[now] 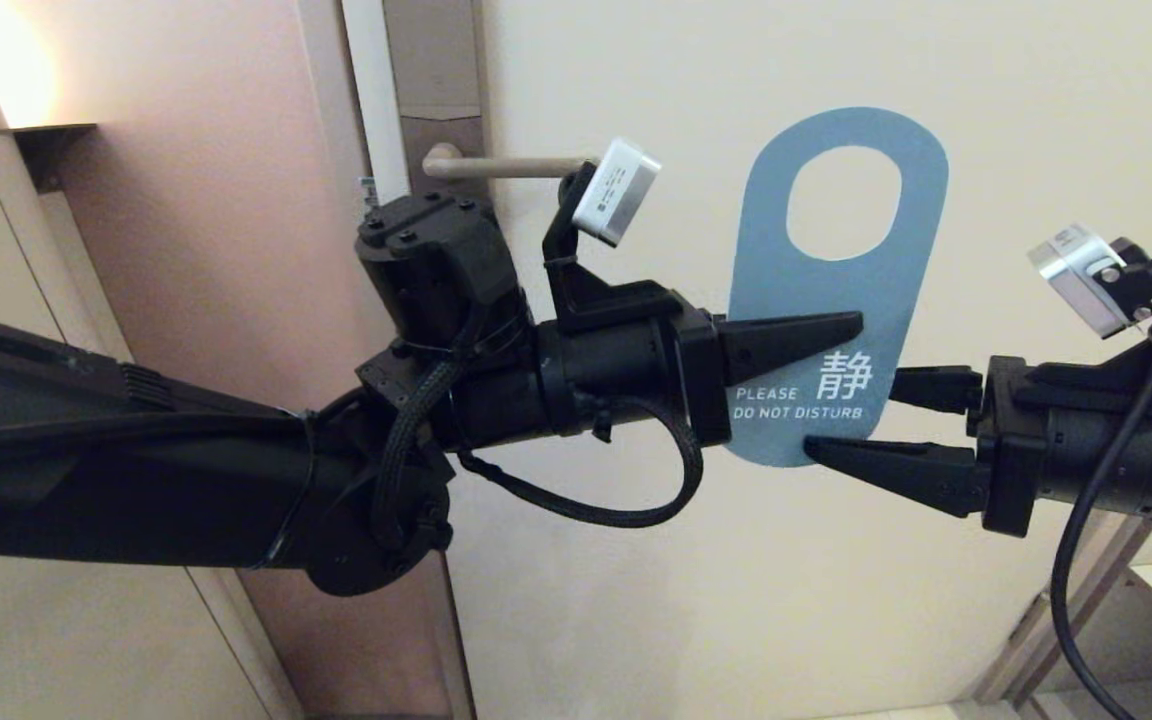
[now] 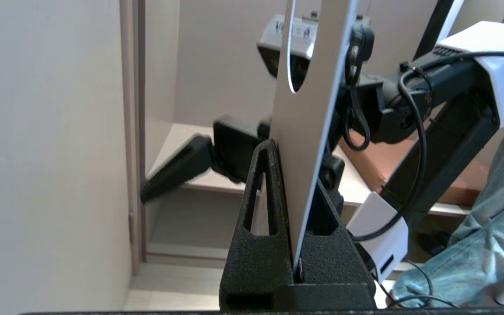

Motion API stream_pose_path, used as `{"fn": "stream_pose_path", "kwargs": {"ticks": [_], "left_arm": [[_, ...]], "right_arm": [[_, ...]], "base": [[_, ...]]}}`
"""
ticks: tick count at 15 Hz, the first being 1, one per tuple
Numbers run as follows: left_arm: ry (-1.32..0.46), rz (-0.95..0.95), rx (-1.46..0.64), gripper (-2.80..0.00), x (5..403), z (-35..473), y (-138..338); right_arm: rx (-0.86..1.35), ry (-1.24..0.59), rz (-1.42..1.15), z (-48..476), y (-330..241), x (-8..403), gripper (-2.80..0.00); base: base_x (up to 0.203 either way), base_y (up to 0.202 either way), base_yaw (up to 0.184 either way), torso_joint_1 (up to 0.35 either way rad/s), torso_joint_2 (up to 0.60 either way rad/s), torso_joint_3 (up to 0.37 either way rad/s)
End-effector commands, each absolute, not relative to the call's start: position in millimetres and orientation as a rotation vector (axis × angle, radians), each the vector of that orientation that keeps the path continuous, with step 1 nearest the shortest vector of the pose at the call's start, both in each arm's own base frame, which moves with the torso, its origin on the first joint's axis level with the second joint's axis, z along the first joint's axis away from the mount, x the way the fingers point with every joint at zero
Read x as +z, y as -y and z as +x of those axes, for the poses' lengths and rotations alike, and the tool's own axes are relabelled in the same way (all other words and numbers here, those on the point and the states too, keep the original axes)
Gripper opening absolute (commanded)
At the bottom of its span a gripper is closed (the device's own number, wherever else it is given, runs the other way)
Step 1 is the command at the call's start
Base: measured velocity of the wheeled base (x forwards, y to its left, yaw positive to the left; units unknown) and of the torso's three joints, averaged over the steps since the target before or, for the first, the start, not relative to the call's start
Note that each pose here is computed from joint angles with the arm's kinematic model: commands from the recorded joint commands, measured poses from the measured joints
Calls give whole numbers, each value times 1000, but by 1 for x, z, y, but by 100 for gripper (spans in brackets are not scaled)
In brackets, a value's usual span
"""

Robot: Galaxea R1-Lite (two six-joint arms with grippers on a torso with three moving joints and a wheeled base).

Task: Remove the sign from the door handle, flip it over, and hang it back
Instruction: Hand it to the other hand

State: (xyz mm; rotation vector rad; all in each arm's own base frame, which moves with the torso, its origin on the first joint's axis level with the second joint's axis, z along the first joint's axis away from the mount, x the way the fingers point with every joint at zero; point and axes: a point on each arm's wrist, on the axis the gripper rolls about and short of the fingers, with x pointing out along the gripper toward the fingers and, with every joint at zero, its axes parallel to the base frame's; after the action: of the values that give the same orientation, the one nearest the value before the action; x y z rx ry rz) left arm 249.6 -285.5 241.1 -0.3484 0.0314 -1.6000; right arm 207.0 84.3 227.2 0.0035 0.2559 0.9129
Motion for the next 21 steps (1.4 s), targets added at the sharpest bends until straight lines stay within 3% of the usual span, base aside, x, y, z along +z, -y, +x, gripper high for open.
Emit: {"fn": "stream_pose_path", "kwargs": {"ticks": [1, 21], "left_arm": [[-40, -350, -1608, -280, 239, 248, 287], [-28, -476, -1631, -280, 217, 265, 299]], "right_arm": [[916, -257, 4, 208, -85, 226, 0], [1040, -201, 5, 207, -93, 230, 0]], "base": [[0, 0, 0, 0, 0, 0], [0, 0, 0, 0, 0, 0]]}}
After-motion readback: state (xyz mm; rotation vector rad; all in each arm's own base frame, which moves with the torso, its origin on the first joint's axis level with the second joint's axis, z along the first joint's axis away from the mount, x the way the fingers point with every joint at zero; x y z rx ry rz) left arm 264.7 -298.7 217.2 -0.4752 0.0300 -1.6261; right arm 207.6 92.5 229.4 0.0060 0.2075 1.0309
